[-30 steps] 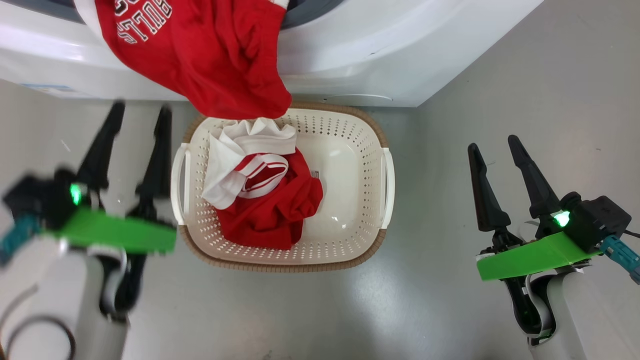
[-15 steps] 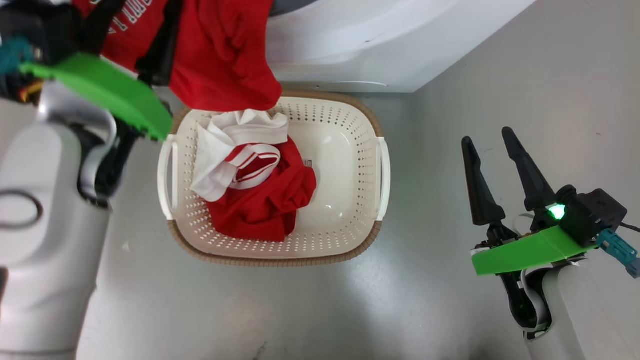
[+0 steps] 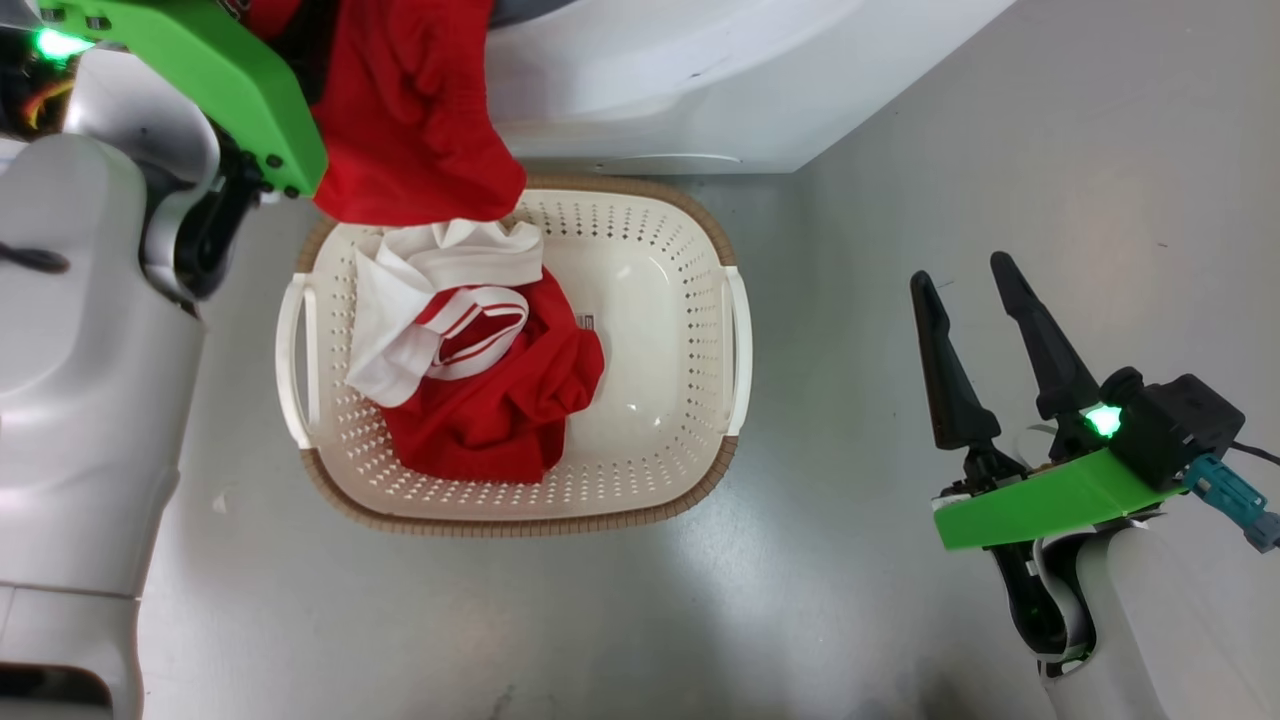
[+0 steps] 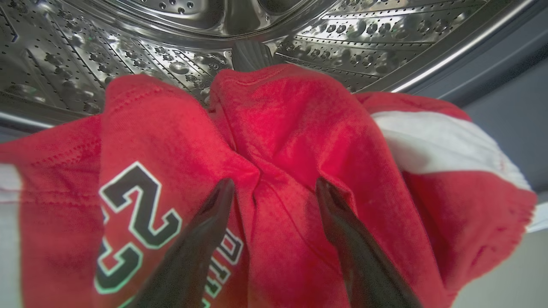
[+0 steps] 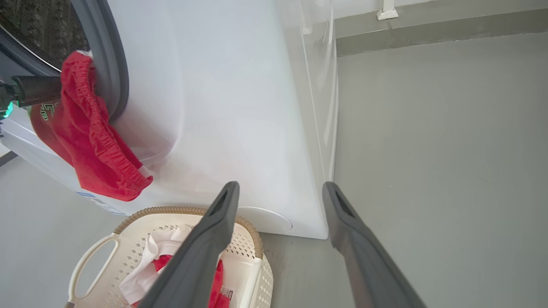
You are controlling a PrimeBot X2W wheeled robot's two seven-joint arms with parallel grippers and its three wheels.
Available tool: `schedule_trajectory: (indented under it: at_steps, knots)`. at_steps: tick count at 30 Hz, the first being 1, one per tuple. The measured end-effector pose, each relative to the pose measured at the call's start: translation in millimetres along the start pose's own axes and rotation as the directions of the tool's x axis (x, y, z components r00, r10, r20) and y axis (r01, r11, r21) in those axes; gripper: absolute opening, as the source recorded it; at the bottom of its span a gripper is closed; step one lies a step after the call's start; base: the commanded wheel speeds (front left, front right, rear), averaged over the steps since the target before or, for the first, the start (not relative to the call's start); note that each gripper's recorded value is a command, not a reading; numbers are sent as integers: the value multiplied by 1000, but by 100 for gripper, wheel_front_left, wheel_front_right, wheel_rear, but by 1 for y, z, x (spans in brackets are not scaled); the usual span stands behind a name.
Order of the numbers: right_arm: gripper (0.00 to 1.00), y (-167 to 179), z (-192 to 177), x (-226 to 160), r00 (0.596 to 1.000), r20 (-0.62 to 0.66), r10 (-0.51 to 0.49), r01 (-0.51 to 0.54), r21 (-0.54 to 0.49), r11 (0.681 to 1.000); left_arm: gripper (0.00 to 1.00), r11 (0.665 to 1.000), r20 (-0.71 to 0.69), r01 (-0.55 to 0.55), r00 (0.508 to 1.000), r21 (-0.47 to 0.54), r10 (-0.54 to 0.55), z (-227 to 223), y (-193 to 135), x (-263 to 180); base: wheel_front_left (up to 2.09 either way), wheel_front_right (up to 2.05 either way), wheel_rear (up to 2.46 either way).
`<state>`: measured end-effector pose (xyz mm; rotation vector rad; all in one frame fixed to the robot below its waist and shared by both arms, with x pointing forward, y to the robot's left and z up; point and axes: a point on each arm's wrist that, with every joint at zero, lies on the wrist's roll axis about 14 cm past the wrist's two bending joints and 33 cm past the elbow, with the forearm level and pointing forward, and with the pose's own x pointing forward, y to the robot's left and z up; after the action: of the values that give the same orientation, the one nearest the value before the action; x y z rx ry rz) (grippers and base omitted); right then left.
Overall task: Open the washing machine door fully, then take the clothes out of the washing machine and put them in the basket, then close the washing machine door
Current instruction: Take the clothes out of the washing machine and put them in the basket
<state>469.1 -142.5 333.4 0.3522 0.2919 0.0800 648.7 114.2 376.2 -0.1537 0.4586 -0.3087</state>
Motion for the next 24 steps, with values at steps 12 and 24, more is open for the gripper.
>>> schedule_trajectory:
  at_steps: [12,24]
  knots:
    - [100,2,8,1,1000,21,6,-6,-1,1000,0,1000,8,8,1000,0,-8,-4,-5,2,0,0,0]
    - [100,11,17,3,999,44,26,-26,4,1000,0,997,239,14,971,-82,6,22,-2,-22,0,0,0]
